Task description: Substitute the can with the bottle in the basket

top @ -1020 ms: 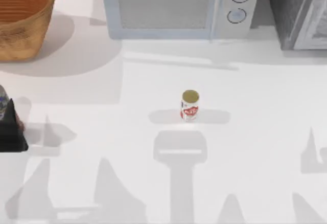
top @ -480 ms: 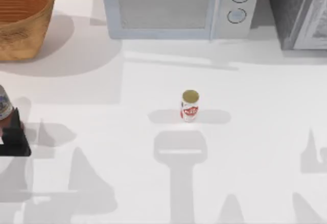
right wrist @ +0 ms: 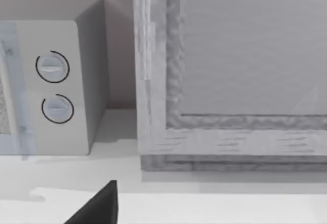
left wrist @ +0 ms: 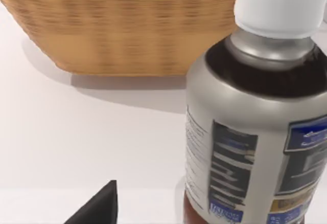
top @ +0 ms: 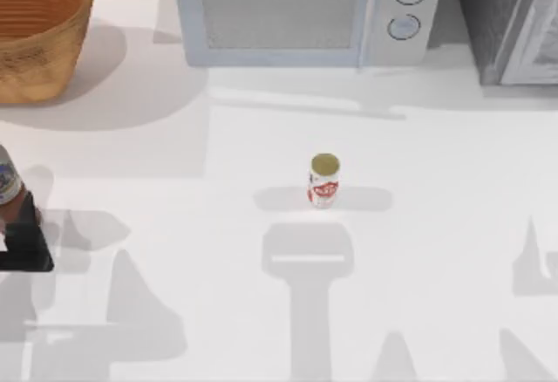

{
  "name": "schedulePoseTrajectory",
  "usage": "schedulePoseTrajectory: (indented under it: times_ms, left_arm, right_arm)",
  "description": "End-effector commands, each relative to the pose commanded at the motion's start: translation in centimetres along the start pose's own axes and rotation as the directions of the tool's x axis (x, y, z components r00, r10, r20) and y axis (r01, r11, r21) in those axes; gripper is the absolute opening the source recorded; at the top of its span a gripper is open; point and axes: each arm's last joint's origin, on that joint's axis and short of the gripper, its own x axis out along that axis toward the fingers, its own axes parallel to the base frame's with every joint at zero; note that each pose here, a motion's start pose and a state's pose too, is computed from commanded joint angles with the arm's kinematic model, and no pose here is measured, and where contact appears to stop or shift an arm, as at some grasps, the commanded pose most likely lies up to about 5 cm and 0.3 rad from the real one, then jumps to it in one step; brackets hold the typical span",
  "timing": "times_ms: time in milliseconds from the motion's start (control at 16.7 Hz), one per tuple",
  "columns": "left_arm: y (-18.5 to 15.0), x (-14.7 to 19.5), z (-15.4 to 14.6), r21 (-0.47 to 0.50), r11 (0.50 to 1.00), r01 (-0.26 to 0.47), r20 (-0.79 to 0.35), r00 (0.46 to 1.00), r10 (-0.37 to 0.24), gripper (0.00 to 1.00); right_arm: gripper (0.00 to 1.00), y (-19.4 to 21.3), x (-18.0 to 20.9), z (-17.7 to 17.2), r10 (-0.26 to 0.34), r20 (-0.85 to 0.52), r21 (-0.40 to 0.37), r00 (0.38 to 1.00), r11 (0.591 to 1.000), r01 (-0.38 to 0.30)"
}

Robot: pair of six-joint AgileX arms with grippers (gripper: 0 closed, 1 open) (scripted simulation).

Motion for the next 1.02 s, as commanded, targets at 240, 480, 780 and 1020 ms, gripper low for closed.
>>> schedulePoseTrajectory:
  times_ms: [240,480,780,1020]
  left_arm:
    - [0.0,0.4,0.0,0.000,1.000,0.001,-0.002,1.000,-0.001,1.00]
    - [0.1,3.7,0.1,0.000,1.000,0.000,0.002,1.000,0.000,1.00]
    - [0.0,6.0,0.0,0.000,1.000,0.000,0.000,1.000,0.000,1.00]
    - [0.0,6.0,0.0,0.000,1.000,0.000,0.000,1.000,0.000,0.85]
  right_arm:
    - [1.00,0.0,0.0,0.0,0.000,0.000,0.000,1.000,1.000,0.000]
    - [1.00,0.0,0.0,0.0,0.000,0.000,0.000,1.000,1.000,0.000]
    - [1.00,0.0,0.0,0.0,0.000,0.000,0.000,1.000,1.000,0.000]
    - [1.00,0.0,0.0,0.0,0.000,0.000,0.000,1.000,1.000,0.000]
